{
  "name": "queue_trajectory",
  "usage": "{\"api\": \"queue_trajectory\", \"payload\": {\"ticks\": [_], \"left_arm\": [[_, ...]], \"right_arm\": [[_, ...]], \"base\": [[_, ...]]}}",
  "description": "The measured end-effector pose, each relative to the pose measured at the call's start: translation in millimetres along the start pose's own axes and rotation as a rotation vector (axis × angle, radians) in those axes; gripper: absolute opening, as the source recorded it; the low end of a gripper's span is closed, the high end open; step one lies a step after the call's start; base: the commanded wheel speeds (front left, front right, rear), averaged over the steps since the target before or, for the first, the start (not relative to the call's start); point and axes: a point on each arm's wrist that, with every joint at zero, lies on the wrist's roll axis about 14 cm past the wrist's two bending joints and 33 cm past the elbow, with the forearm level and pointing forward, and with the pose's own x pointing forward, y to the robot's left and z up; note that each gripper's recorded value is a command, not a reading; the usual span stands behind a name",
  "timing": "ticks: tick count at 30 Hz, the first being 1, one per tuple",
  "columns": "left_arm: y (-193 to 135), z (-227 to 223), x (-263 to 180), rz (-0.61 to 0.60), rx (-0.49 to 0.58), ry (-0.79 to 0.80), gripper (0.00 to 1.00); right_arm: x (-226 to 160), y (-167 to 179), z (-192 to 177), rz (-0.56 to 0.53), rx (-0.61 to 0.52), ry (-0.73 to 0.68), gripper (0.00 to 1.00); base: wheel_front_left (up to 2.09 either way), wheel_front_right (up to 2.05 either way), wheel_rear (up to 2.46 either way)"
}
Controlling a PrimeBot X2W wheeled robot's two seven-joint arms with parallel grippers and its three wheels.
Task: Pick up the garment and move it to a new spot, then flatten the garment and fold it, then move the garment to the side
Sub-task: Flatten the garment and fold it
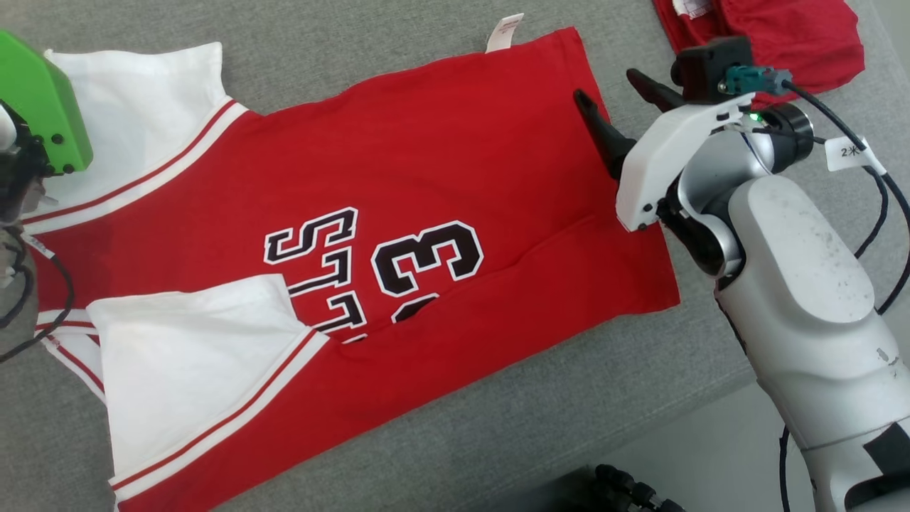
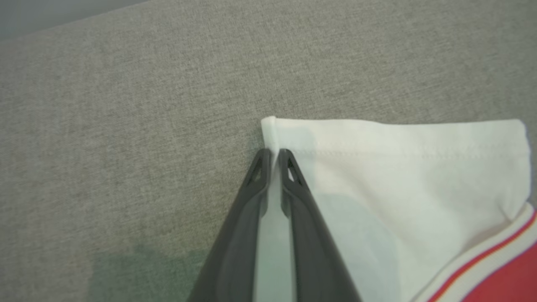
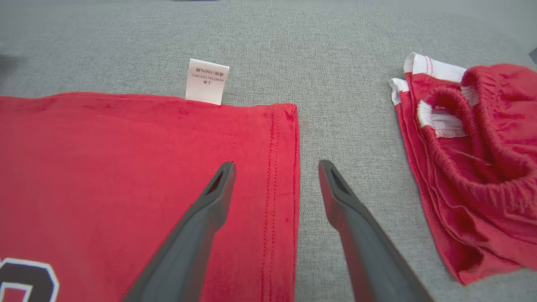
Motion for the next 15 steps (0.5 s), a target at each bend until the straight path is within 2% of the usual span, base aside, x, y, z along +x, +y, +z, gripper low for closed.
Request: {"api": "queue_trajectory", "payload": {"ticks": [6,15], "left_arm": [[-7,11,-9,-0.031,-0.02,-0.056,0.0],[-9,23,-32,-0.074,-0.03,-0.133,0.0]], "right_arm": [[18,-2,16,0.007,-0.047,0.017,1.0],[46,-6,6,0.002,-0.093,0.133,1.0]], "base": [[0.0,0.0,0.0],[0.0,0.0,0.0]]}}
